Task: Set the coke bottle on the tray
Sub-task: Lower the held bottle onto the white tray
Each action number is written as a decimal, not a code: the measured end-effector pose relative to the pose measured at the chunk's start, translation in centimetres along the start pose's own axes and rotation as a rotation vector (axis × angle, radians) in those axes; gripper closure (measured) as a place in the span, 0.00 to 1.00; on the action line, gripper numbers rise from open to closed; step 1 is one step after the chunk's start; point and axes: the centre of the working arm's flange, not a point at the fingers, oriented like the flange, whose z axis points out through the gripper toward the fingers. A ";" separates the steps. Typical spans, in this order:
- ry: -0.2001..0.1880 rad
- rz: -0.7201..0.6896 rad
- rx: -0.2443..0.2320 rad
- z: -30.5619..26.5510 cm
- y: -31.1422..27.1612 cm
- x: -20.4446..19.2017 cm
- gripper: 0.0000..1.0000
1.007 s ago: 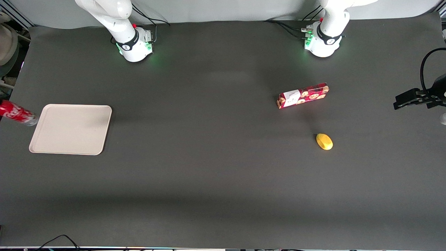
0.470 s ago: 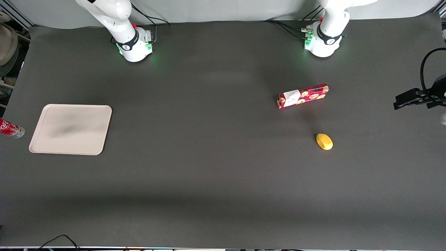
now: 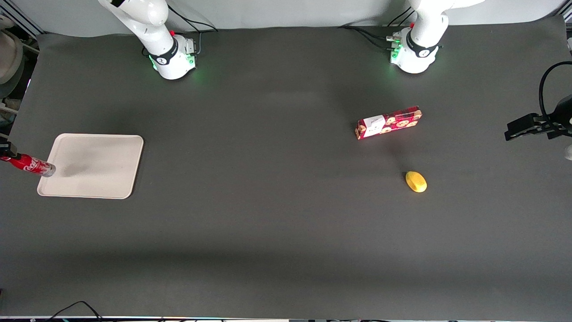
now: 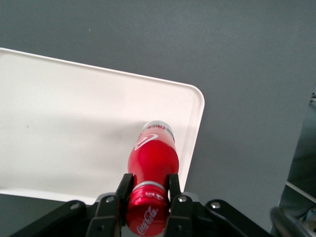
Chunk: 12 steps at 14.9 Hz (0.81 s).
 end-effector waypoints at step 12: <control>-0.008 -0.027 0.002 5.9 1.1 -1.8 0.66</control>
